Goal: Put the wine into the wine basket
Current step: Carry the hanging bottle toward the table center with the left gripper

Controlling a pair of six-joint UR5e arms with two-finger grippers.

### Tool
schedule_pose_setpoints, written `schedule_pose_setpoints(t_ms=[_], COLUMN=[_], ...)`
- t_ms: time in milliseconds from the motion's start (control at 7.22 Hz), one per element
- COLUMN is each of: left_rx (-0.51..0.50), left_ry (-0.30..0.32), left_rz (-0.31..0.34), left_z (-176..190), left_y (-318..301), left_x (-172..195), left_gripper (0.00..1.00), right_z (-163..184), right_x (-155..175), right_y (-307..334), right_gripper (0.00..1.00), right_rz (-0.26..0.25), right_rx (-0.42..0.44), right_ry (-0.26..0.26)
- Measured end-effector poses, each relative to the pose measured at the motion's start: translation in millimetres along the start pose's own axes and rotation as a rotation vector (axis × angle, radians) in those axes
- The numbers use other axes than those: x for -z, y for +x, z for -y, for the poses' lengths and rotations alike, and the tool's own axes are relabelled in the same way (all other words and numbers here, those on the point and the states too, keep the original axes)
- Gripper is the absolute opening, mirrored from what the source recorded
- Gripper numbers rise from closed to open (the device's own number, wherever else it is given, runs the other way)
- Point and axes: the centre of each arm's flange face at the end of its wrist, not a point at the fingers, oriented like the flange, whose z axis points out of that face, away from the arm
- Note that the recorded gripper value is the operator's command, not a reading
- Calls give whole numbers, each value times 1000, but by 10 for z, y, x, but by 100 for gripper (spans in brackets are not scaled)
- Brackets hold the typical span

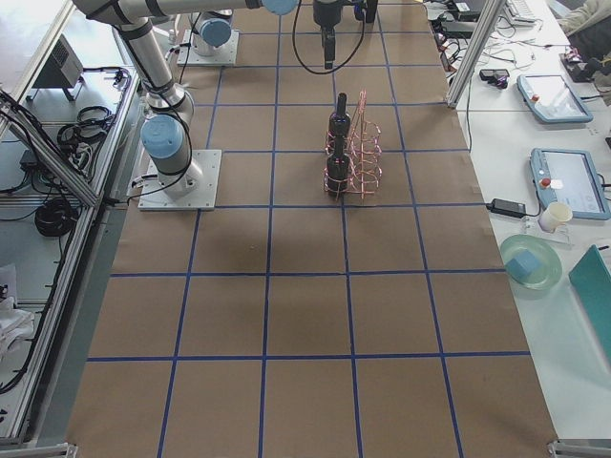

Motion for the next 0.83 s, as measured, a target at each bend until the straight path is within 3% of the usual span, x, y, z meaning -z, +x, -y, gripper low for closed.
schedule_pose_setpoints(t_ms=[277, 554, 831], left_rx=[-29, -13, 30], left_ry=[5, 6, -1], left_rz=[-28, -51, -58], left_z=[70, 114, 136], left_y=[-78, -98, -73], left_x=[-198, -362, -440], left_gripper=[100, 100, 92], right_z=[-15, -65, -84], right_x=[30, 35, -11], right_y=[-7, 14, 42], right_gripper=[100, 100, 100], right_rz=[-4, -11, -7], right_rx=[-19, -28, -33], right_ry=[11, -11, -41])
